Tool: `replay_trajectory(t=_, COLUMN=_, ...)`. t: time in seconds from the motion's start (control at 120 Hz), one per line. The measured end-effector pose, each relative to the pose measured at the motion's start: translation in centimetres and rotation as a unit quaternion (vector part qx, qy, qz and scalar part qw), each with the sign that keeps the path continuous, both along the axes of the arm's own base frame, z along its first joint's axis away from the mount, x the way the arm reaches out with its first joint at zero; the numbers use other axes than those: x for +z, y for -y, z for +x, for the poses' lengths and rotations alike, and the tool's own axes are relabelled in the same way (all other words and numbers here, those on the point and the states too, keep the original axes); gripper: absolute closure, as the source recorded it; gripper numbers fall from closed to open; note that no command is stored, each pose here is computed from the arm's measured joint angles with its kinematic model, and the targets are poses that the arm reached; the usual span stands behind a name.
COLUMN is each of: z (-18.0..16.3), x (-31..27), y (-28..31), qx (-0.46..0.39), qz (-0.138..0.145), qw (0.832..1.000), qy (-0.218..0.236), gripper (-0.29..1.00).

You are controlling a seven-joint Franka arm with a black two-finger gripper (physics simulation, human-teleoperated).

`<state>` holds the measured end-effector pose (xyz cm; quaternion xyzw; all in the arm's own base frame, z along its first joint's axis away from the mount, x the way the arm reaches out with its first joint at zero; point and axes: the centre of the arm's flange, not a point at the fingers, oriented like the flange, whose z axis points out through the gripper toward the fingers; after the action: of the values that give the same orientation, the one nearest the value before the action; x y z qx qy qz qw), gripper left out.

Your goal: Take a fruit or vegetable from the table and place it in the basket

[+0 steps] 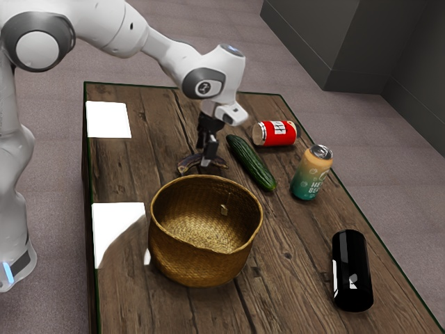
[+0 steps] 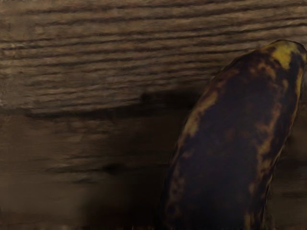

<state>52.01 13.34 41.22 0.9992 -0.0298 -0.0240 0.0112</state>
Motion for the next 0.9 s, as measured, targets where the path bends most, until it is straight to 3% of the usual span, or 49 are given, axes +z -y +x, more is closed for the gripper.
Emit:
replay_trajectory(t=0.117, z=0.9, x=0.4, y=-2.4, qx=0.018, qz=0.012, qw=1.000, qy=-0.002, gripper=0.04)
replay_trajectory(t=0.425, z=1.8, x=1.0, y=-1.6, qx=-0.001, qz=0.024, qw=1.000, qy=-0.018, gripper=0.46)
replay_trajectory(t=0.9, z=2.3, x=9.4, y=1.4, qx=-0.035, qz=0.022, qw=0.998, qy=-0.036, gripper=0.49)
